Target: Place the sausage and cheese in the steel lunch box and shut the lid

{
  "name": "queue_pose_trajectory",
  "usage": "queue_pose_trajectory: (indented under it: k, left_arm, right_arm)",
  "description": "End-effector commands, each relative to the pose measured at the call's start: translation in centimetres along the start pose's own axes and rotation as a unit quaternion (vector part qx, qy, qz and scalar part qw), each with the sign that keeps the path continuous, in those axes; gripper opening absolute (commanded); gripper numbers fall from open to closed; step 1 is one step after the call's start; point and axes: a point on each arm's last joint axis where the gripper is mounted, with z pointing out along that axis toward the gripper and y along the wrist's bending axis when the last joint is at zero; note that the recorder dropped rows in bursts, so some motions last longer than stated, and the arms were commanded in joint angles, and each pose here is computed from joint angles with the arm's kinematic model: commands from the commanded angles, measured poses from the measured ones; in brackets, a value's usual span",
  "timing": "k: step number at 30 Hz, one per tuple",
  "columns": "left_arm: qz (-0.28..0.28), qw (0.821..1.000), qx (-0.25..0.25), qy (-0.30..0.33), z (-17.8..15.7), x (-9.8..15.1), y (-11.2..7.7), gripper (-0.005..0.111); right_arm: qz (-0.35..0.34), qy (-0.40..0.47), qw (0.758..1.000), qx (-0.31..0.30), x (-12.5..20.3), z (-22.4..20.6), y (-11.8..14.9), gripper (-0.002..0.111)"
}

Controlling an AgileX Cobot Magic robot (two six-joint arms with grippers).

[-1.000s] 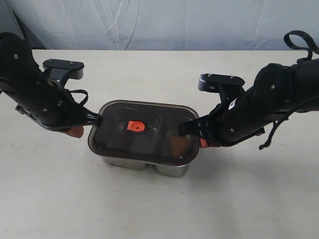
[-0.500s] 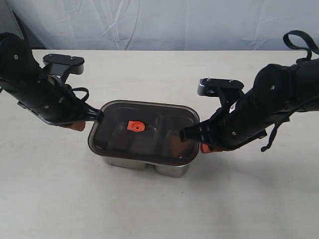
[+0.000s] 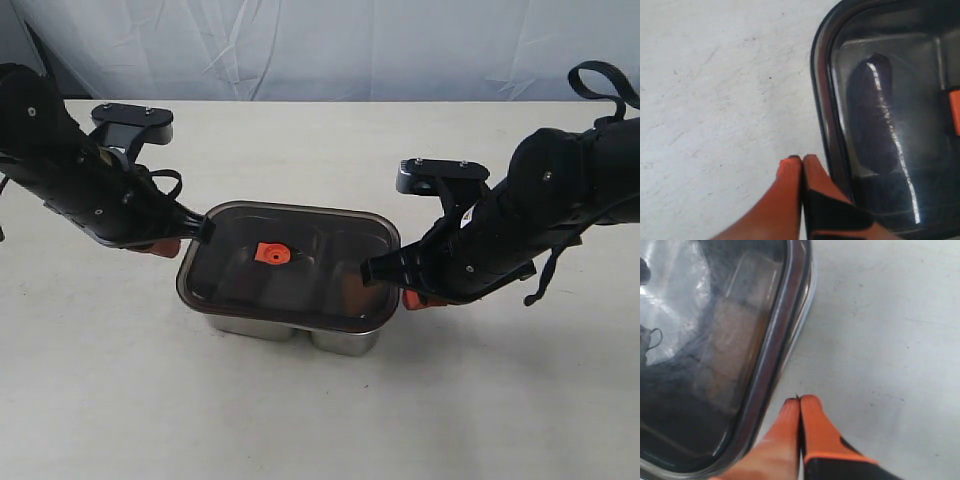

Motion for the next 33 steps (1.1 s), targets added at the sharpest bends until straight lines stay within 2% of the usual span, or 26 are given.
queue_pose_trajectory:
  k: [1, 11, 15, 28, 33]
  left_arm:
    - [0.003, 1.0, 0.014, -0.01, 0.0, -0.3, -0.4, 0.0]
    - [0.016, 1.0, 0.005, -0.005, 0.8, -0.3, -0.2, 0.0]
    - [0.004, 1.0, 0.008, 0.02, 2.4, 0.0, -0.1, 0.0]
    - [-0.004, 1.0, 0.011, 0.009, 2.6, -0.2, -0.1, 0.0]
    - [-0.024, 0.999, 0.023, 0.008, 2.5, -0.2, -0.3, 0.0]
  right_arm:
    - [-0.007, -0.005, 1.0, 0.002, -0.2, 0.0, 0.0, -0.001]
    - [-0.007, -0.005, 1.0, 0.002, -0.2, 0.0, 0.0, -0.001]
    - [-0.006, -0.004, 1.0, 0.001, -0.2, 0.0, 0.0, -0.001]
    - [-0.006, -0.003, 1.0, 0.002, -0.2, 0.0, 0.0, -0.001]
    - [-0.007, -0.002, 1.0, 0.002, -0.2, 0.0, 0.0, -0.001]
